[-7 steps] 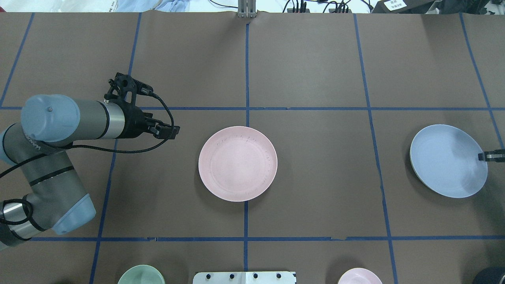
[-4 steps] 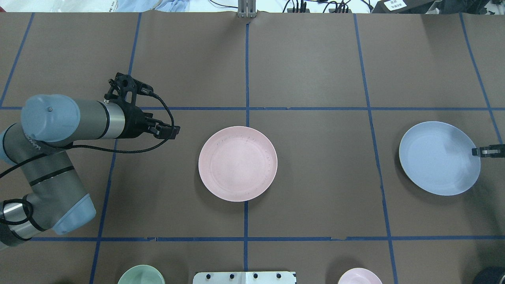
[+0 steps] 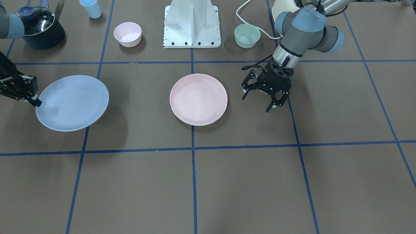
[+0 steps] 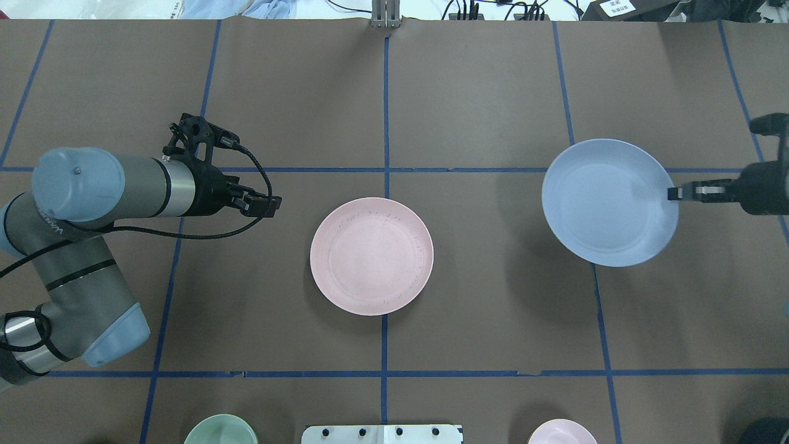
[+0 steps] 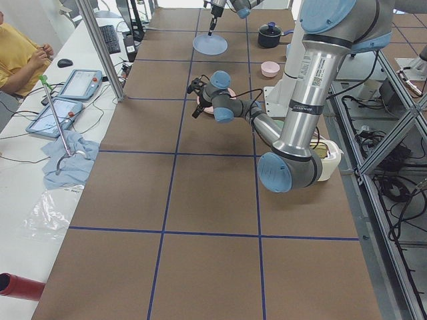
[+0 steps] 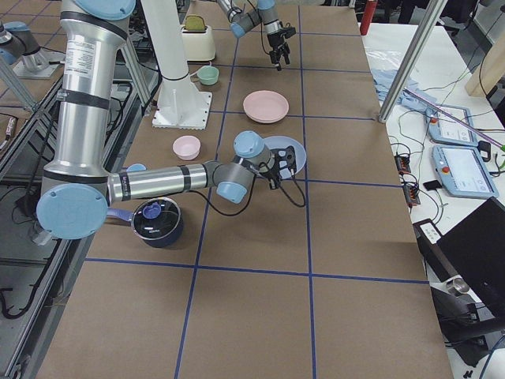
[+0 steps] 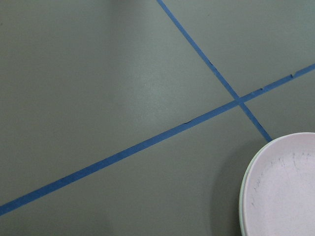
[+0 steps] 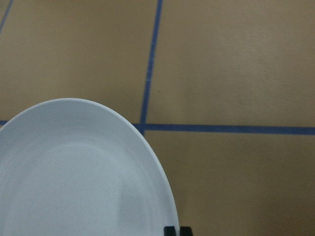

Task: Stack three plates with pink and blue
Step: 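Slide the light blue plate with the right gripper onto the pink plate, then open the right gripper and release the light blue plate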

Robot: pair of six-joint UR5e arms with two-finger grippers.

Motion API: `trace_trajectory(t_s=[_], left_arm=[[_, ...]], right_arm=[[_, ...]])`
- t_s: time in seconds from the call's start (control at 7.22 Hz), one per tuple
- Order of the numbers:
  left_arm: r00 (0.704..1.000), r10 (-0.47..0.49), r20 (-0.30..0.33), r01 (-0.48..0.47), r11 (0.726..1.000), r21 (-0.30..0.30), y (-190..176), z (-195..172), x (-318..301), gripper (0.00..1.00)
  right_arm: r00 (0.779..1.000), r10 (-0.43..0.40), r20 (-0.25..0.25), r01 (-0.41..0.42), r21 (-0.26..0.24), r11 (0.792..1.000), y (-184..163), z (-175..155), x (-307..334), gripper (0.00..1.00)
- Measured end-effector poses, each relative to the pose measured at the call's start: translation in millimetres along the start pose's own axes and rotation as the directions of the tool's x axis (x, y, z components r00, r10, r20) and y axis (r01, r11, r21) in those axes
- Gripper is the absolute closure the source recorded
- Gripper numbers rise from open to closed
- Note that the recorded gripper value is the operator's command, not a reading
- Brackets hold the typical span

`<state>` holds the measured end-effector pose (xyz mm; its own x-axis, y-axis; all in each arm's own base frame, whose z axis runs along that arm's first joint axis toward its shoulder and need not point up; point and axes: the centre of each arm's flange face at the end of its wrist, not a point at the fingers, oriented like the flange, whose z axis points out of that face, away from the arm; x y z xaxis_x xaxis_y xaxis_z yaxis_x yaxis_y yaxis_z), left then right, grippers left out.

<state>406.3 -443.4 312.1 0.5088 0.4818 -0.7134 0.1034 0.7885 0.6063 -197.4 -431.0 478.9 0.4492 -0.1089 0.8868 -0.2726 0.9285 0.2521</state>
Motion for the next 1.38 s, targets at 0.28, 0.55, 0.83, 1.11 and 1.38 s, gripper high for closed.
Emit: trace_trajectory(t_s=[0.28,0.55,0.83,1.11,1.38], left_arm=[[1.000,0.018,0.012,-0.018,1.000,0.004,-18.7,-19.8,-29.5,0.00],[0.988,0.145,0.059,-0.144,0.989,-0.022,-32.1,-65.9,-117.6,0.00],[0.962,0.251,0.105,-0.247,0.968,-0.049,-31.3,-109.8,-191.3,0.00],[0.956,0.270,0.115,-0.265,0.962,-0.058,-27.9,-120.8,-208.8,0.00],[0.957,0.267,0.117,-0.262,0.963,-0.059,-26.7,-121.8,-211.2,0.00]], right_arm=[[0.997,0.046,0.068,-0.046,0.005,0.999,-15.5,43.0,-103.6,1.00],[0.997,0.071,0.010,-0.071,0.006,0.997,7.0,95.4,-210.3,1.00],[0.996,0.073,-0.053,-0.074,-0.008,0.997,47.0,128.9,-294.3,1.00],[0.993,0.059,-0.099,-0.063,-0.033,0.998,86.5,146.9,-337.8,0.97],[0.992,0.061,-0.108,-0.067,-0.049,0.997,105.3,155.1,-356.1,0.00]])
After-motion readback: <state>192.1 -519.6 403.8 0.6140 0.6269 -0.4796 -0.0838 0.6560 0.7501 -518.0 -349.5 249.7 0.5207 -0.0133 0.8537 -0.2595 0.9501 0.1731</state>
